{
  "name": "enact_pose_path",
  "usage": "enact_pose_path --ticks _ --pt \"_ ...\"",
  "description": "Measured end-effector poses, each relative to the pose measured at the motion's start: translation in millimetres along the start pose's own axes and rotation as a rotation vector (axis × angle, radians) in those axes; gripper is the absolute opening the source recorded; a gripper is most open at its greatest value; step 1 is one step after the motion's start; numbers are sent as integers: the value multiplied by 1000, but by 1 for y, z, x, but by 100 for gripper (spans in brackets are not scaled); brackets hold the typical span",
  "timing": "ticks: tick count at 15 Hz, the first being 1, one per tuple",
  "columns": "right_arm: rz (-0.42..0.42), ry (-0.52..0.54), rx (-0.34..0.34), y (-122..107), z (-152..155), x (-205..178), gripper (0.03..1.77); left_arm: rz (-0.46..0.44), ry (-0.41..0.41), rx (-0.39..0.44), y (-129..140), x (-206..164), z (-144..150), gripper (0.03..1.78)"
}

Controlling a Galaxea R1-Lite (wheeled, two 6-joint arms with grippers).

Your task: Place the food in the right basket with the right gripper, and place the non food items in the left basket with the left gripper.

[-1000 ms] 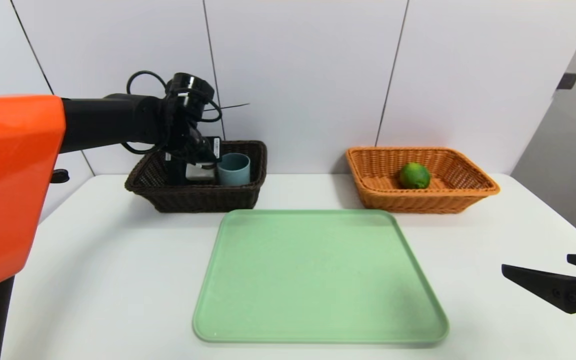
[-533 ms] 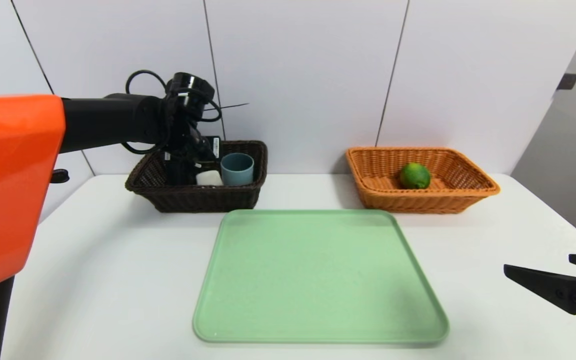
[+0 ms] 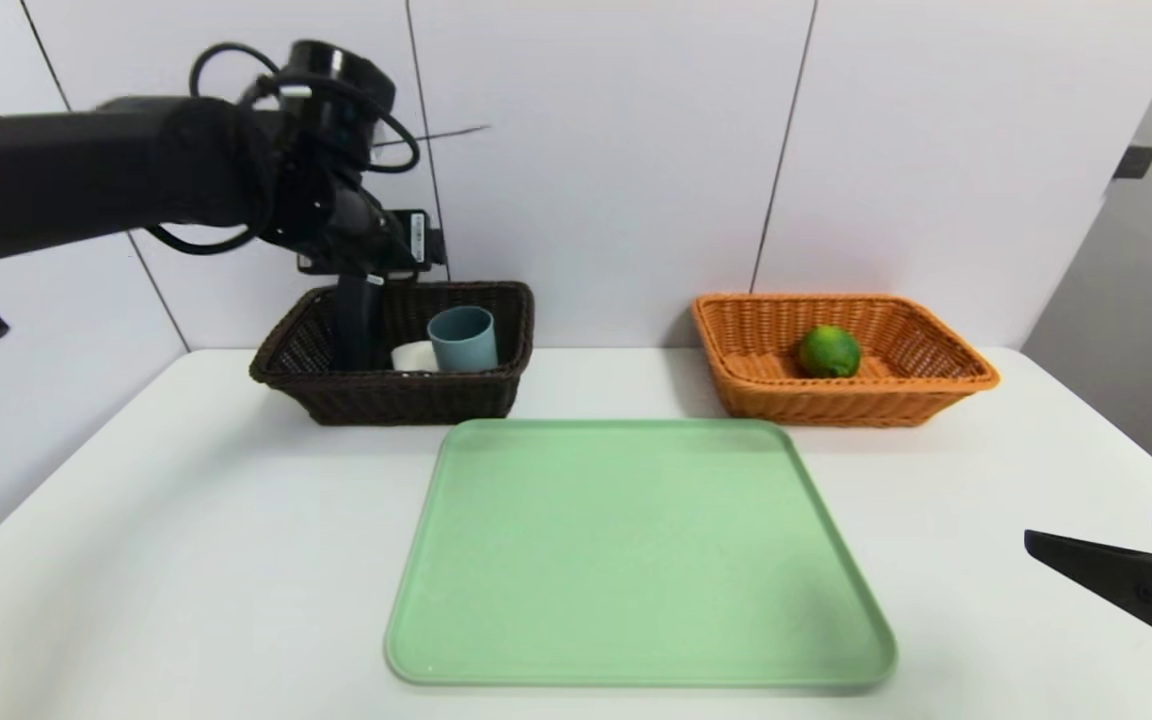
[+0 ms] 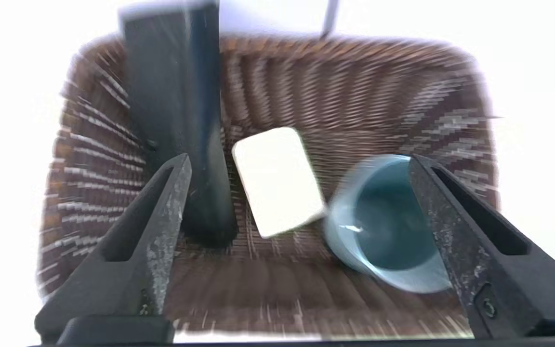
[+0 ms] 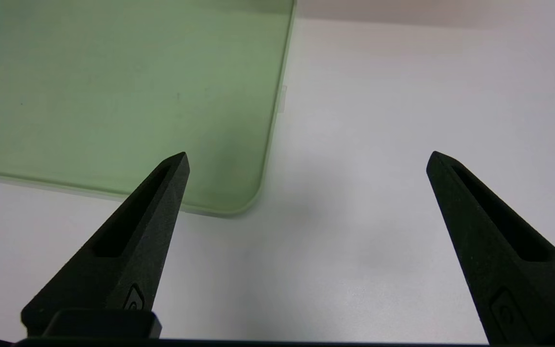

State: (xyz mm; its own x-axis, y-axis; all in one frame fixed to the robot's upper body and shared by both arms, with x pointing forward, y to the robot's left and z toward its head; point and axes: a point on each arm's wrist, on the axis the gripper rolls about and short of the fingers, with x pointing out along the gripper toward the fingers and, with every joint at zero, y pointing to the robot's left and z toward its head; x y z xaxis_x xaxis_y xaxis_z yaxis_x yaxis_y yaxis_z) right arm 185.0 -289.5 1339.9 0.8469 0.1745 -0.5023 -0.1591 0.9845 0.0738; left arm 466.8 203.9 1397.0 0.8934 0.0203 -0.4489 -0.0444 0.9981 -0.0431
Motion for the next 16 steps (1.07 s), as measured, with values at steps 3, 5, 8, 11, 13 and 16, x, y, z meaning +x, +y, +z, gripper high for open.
enact_pose_path --ticks 3,5,8,11,13,16 --pt "4 -18 -30 0 5 -4 170 -42 -84 52 12 -68 24 163" --pt "6 -20 -59 1 12 -7 170 -81 -114 95 25 -113 30 165" --pt "33 -32 -64 6 37 -13 170 -122 -94 127 49 -171 15 167" --pt "197 -4 -63 14 60 -16 170 -128 -80 121 73 -216 -15 167" --pt "365 30 -68 20 67 -15 170 -122 -95 74 90 -244 -34 168" --pt "346 44 -100 16 71 -5 170 -60 -137 2 118 -278 -58 169"
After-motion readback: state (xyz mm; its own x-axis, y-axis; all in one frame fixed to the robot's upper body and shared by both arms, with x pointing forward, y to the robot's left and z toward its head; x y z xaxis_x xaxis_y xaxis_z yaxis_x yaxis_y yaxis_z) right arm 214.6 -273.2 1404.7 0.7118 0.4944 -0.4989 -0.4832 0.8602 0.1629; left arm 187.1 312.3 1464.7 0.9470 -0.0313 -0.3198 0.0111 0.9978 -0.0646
